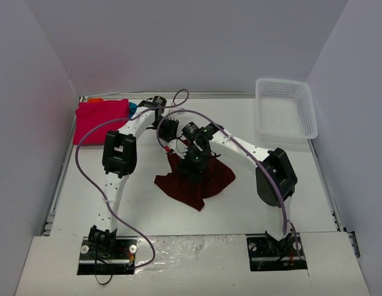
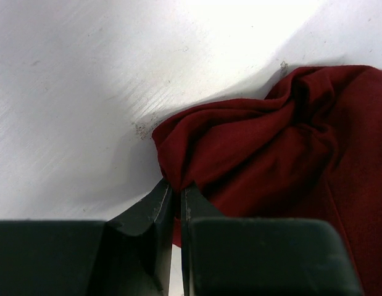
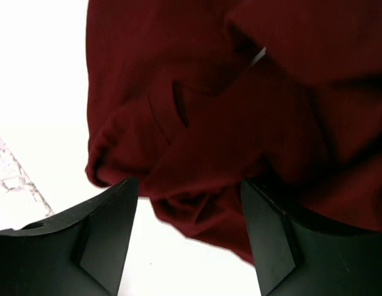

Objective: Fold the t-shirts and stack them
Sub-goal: Flatten out the tshirt

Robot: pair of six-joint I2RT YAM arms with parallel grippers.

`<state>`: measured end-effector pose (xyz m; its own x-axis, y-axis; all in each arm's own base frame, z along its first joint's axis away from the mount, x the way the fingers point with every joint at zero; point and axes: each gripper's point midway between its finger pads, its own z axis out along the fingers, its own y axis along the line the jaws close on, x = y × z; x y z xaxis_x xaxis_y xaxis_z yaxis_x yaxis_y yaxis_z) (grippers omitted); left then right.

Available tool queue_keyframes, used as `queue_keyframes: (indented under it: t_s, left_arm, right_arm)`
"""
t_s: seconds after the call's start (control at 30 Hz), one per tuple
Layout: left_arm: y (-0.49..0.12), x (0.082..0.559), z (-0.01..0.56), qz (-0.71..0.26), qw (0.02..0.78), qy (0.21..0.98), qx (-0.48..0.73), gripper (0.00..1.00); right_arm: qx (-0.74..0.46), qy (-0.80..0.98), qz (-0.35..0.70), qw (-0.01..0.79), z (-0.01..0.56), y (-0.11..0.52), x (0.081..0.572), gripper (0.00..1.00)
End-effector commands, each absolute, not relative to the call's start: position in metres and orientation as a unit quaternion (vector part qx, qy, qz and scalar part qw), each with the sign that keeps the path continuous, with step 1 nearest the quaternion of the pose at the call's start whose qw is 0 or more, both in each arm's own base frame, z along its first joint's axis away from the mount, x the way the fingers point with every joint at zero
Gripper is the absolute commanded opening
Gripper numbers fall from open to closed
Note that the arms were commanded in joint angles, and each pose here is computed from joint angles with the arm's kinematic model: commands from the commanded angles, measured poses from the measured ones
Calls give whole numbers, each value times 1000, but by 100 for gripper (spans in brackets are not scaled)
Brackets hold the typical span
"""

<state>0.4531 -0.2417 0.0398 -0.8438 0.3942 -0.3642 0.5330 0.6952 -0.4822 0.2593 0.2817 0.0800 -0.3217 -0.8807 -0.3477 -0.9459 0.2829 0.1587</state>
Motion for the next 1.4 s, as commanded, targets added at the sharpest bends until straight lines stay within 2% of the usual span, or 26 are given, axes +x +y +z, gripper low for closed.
queue_keyframes:
  t_s: [0.0, 0.1, 0.17, 0.2, 0.3, 0.37, 0.6, 0.77, 0.83, 1.0, 1.03, 1.1, 1.2, 1.3, 1.37]
  left_arm:
    - [-238, 447, 53, -290, 118, 912, 265, 2]
    - [-238, 447, 53, -291, 118, 912, 265, 2]
    - [-239, 447, 54, -293, 118, 911, 265, 2]
    - [-239, 447, 55, -294, 118, 911, 264, 3]
    - [-239, 449, 59, -299, 121, 909, 264, 2]
    - [-240, 450, 63, -304, 124, 907, 263, 2]
    - [-209, 461, 86, -305, 150, 909, 241, 2]
    - [-145, 470, 133, -307, 195, 912, 191, 2]
    - [-125, 459, 154, -306, 204, 911, 186, 2]
    - [-81, 410, 200, -320, 213, 904, 188, 2]
    - [-81, 396, 219, -320, 235, 889, 227, 2]
    - [-82, 353, 241, -330, 226, 872, 281, 2]
    - [-93, 304, 258, -373, 210, 849, 310, 2]
    - [-101, 267, 273, -382, 229, 829, 339, 2]
    - [-102, 261, 269, -379, 231, 829, 341, 2]
  right_arm:
    - [-584, 790, 151, 114, 95, 294, 273, 63]
    - [-591, 786, 145, 109, 88, 304, 275, 62]
    - [-597, 784, 139, 96, 78, 307, 270, 55]
    - [-599, 784, 132, 92, 74, 307, 268, 34]
    - [-598, 788, 126, 77, 65, 299, 262, 8]
    - [-597, 790, 117, 79, 67, 292, 261, 0]
    - [-556, 816, 117, 105, 89, 250, 271, 0]
    - [-515, 838, 105, 145, 123, 202, 289, 0]
    - [-489, 852, 93, 165, 138, 177, 302, 0]
    - [-434, 873, 56, 218, 172, 124, 347, 0]
    - [-425, 876, 57, 222, 174, 119, 355, 0]
    - [-403, 879, 63, 247, 188, 108, 373, 0]
    - [-392, 878, 77, 263, 195, 106, 389, 0]
    - [-389, 871, 119, 275, 201, 122, 395, 0]
    - [-403, 863, 153, 263, 193, 139, 386, 1]
